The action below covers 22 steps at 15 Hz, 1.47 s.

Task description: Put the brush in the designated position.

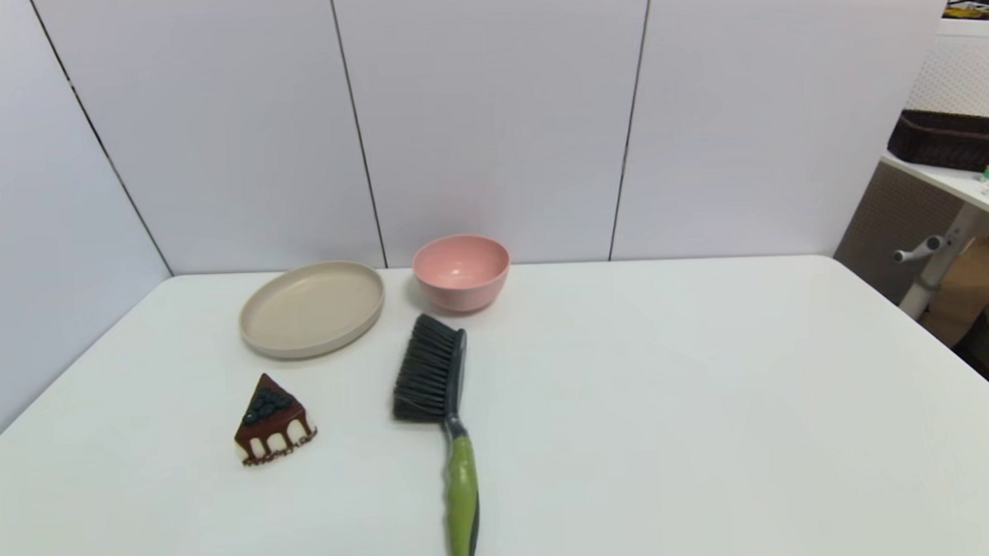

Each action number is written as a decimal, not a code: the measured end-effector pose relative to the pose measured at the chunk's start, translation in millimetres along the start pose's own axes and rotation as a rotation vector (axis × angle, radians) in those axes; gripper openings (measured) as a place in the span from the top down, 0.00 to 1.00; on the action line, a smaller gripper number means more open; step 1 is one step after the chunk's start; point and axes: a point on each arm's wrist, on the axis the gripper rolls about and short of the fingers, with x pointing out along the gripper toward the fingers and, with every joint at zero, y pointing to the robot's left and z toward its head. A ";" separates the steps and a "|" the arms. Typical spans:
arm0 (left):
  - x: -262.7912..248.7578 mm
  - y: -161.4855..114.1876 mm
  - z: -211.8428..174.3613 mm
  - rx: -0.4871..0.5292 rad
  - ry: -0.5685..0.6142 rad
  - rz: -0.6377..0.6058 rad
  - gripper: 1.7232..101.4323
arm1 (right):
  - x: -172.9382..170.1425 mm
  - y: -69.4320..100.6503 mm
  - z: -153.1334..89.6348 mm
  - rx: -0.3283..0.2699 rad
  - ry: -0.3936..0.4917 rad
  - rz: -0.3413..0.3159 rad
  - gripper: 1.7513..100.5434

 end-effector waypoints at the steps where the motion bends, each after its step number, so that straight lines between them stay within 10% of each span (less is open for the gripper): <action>1: 0.0 0.0 0.0 0.000 0.000 0.000 0.04 | 0.0 0.0 0.0 0.000 0.000 0.000 0.03; 16: 1.2 0.0 2.6 -0.001 0.020 0.001 0.04 | 0.0 0.0 0.0 -0.001 0.000 0.000 0.03; 22: 9.5 0.4 93.2 0.044 0.032 -0.032 0.04 | 0.0 0.0 0.0 0.000 0.000 0.000 0.03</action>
